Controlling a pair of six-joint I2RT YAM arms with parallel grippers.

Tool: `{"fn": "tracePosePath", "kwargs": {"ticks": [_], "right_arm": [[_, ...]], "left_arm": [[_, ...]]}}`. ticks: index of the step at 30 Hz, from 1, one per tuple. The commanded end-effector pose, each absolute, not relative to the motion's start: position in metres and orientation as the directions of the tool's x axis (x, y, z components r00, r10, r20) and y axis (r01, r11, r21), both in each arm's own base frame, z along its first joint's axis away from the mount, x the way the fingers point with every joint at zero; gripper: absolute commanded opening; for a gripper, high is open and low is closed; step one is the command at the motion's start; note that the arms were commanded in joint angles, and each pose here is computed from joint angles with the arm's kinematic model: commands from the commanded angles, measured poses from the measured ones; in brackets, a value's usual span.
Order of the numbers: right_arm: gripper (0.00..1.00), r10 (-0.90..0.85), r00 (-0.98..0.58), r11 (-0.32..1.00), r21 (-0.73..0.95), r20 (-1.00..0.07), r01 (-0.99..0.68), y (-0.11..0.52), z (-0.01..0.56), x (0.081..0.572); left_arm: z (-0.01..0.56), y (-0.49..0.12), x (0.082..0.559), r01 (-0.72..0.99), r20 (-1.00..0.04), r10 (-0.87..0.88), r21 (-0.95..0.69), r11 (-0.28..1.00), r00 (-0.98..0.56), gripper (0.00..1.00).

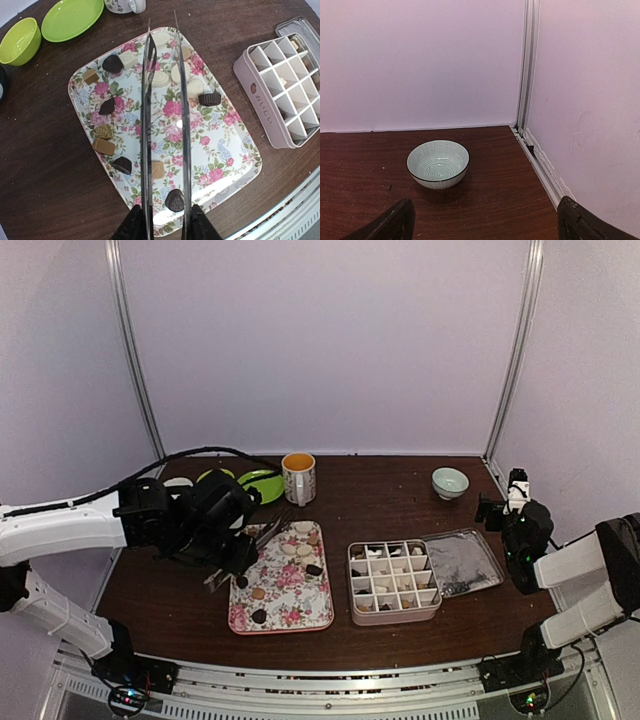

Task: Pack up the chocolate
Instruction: Pick up the fake chocolate from the plate.

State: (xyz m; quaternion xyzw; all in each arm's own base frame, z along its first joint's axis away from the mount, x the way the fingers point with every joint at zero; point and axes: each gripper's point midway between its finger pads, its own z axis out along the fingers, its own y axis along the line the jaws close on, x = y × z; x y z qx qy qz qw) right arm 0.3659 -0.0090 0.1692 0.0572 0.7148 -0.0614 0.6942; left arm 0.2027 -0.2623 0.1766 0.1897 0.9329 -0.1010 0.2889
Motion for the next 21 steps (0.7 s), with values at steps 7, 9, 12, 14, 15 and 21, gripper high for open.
{"fn": "tracePosePath", "kwargs": {"ticks": [7, 9, 12, 14, 15, 21], "right_arm": [[1.0, -0.002, -0.019, 0.985, -0.005, -1.0, 0.172, -0.011, 0.174, 0.369], [1.0, -0.002, -0.019, 0.985, -0.005, -1.0, 0.172, -0.011, 0.174, 0.369], [1.0, -0.002, -0.02, 0.985, -0.005, -1.0, 0.172, -0.011, 0.174, 0.369], [1.0, -0.002, -0.018, 0.985, -0.005, -1.0, 0.172, -0.011, 0.174, 0.369], [1.0, -0.002, -0.018, 0.985, -0.005, -1.0, 0.171, -0.011, 0.174, 0.369], [1.0, -0.002, -0.019, 0.985, -0.005, -1.0, 0.172, -0.011, 0.174, 0.369]], "left_arm": [[0.158, -0.238, 0.198, 0.348, -0.52, 0.285, -0.025, 0.937, -0.805, 0.3], [0.156, -0.237, 0.198, 0.347, -0.516, 0.288, -0.019, 0.938, -0.807, 0.3], [0.154, -0.235, 0.198, 0.344, -0.506, 0.295, -0.004, 0.939, -0.811, 0.3], [0.153, -0.234, 0.198, 0.342, -0.498, 0.301, 0.011, 0.94, -0.813, 0.3], [0.152, -0.233, 0.198, 0.341, -0.494, 0.305, 0.018, 0.94, -0.814, 0.3], [0.147, -0.23, 0.197, 0.335, -0.48, 0.308, 0.03, 0.942, -0.822, 0.3]]}}
